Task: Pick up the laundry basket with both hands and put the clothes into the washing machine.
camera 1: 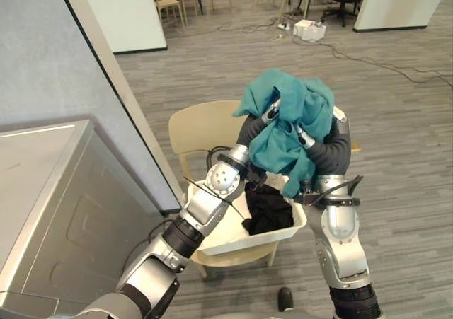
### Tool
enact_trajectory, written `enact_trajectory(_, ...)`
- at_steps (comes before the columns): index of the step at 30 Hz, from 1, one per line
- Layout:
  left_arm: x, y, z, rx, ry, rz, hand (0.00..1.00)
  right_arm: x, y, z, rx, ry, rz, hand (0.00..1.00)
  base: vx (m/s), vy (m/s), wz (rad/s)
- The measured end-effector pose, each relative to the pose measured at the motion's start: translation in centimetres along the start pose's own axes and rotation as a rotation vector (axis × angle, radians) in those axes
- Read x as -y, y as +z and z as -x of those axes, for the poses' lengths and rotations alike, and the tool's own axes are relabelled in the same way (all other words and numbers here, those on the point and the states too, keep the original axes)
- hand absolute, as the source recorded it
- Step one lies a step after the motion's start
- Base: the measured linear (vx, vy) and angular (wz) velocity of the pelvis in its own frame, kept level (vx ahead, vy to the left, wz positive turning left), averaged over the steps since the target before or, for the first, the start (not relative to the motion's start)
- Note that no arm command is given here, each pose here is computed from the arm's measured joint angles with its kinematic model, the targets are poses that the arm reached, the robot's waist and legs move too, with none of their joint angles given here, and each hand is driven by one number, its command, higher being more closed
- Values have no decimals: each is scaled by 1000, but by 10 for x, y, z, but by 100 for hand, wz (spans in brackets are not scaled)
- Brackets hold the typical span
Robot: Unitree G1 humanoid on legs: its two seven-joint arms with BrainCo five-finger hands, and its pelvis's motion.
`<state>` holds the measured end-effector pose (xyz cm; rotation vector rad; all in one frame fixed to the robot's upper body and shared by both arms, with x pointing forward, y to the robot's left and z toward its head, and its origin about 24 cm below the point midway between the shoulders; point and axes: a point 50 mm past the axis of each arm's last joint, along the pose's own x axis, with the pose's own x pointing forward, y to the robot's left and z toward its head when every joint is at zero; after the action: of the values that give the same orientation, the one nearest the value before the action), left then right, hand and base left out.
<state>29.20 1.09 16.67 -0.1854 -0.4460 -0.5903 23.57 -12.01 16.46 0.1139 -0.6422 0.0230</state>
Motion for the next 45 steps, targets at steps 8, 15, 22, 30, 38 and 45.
enact_trajectory(8,-1,-1,-1,0,30,15,100,-1,-1,0,-11,12,5,0,-6,-1,3)
enact_trajectory(15,-9,-17,19,-47,134,99,100,-2,-7,3,-55,30,21,0,0,0,2)
enact_trajectory(22,-34,-21,34,-72,272,112,100,12,-7,12,-75,-28,46,0,-10,-2,3)
enact_trajectory(30,-106,-8,126,-44,709,70,100,73,-2,51,-137,-330,182,0,0,0,0)
enact_trajectory(38,-114,-17,196,-118,964,91,100,103,-44,101,-445,-497,245,0,-2,-1,1)
enact_trajectory(45,-110,-42,251,-234,1141,180,100,127,-81,180,-808,-656,300,0,-19,-2,10)
